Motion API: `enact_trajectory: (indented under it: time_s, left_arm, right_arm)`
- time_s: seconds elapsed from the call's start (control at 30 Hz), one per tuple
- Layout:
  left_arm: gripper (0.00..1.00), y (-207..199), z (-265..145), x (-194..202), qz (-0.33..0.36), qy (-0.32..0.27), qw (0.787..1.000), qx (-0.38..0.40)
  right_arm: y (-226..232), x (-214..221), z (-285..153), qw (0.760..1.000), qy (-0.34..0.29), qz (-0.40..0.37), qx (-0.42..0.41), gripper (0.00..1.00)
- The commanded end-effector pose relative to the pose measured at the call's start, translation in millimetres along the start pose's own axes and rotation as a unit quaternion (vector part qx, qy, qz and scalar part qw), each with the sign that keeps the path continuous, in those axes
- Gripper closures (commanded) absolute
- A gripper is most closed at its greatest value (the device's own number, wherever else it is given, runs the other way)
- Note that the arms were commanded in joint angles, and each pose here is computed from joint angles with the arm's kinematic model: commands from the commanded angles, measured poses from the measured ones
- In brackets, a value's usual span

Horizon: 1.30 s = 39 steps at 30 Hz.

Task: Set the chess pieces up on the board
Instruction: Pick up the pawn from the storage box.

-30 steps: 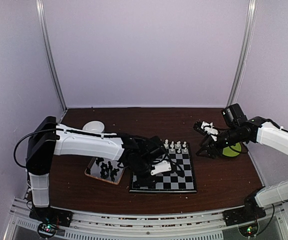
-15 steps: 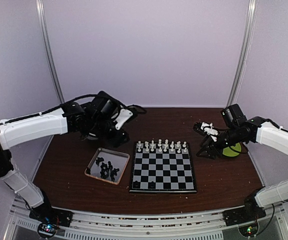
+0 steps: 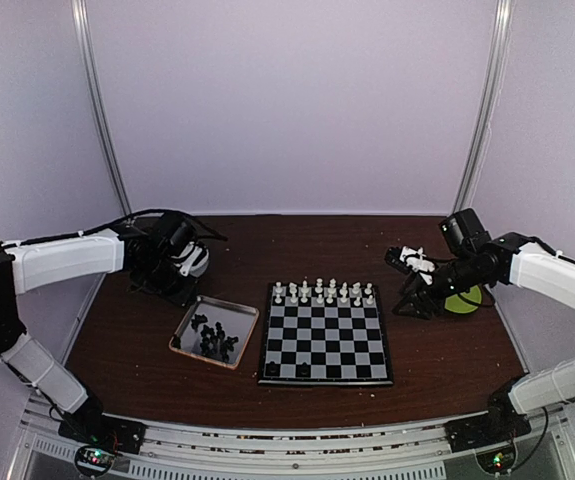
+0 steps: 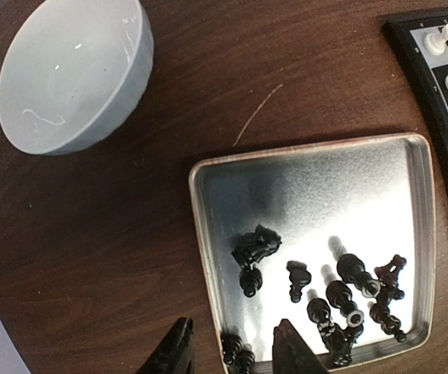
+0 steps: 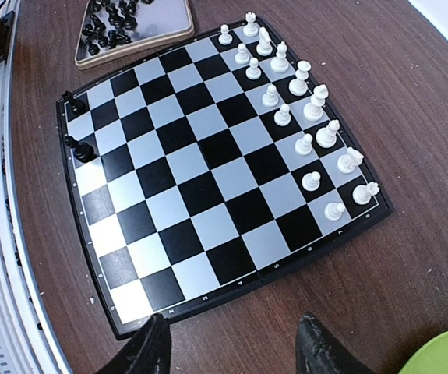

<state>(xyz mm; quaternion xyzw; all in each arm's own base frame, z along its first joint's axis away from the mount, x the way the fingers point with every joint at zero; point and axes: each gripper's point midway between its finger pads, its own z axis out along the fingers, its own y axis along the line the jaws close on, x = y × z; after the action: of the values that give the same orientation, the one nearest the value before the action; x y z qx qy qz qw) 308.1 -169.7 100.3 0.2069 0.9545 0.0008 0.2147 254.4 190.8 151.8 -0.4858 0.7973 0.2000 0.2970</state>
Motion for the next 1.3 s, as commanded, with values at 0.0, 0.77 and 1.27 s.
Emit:
enact_trajectory:
  time_s: [0.0, 0.77, 1.27]
  left_arm:
    - [0.66, -3, 18, 9, -0.012, 0.028, 1.0, 0.002]
    - [0.74, -10, 63, 29, 0.017, 0.095, 0.995, 0.001]
    - [0.94, -17, 57, 27, 0.034, 0.094, 0.995, 0.025]
  right_arm:
    - [-4, -3, -4, 1.0, 0.003, -0.006, 0.01, 0.46]
    - [-6, 4, 4, 1.0, 0.021, -0.001, 0.002, 0.46]
    - [-6, 8, 7, 0.999, 0.033, 0.001, -0.003, 0.46]
